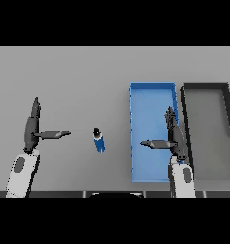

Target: Pick up the blue pipe and place it into the blue bin.

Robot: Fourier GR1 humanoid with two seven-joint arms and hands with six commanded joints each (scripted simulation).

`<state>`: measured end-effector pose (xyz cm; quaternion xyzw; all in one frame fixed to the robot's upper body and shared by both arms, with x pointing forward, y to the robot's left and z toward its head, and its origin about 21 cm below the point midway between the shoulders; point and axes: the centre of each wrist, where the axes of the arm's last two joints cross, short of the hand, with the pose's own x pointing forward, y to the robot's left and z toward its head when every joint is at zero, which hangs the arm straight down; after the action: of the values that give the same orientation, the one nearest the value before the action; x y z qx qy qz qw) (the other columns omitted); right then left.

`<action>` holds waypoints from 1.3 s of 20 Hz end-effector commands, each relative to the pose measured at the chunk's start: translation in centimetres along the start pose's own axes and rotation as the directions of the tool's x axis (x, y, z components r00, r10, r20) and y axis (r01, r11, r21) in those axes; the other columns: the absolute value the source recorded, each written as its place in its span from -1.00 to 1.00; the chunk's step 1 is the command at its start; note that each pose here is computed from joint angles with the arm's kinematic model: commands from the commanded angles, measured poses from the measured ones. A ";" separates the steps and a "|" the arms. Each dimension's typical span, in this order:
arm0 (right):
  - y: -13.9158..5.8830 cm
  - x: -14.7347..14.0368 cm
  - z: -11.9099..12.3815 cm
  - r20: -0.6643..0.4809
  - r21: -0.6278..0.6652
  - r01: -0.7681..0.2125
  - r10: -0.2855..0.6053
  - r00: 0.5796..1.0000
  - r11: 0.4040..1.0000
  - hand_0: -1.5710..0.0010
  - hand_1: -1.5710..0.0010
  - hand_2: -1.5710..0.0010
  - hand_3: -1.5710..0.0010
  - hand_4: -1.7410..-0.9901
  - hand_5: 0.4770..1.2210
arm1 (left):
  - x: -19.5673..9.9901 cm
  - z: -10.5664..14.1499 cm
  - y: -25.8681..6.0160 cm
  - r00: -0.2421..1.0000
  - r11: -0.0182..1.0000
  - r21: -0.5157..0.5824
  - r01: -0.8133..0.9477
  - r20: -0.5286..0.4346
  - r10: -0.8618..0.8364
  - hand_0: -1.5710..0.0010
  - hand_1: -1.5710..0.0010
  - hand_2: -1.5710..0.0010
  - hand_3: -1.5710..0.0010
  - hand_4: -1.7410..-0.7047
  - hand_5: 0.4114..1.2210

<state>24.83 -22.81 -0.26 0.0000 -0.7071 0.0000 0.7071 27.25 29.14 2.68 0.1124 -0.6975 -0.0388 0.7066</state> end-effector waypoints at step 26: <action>-1.1 2.3 1.1 0.132 0.152 -0.334 0.316 0.940 0.930 1.00 1.00 1.00 1.00 0.39 -0.74 | 2.1 4.9 -2.3 0.965 0.651 -0.717 0.249 0.126 -0.230 1.00 1.00 1.00 1.00 0.28 -0.85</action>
<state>23.73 -23.89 2.04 -0.0561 -0.7307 0.1780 0.6567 22.62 25.91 4.21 -0.0868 -0.6115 -0.4063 0.6734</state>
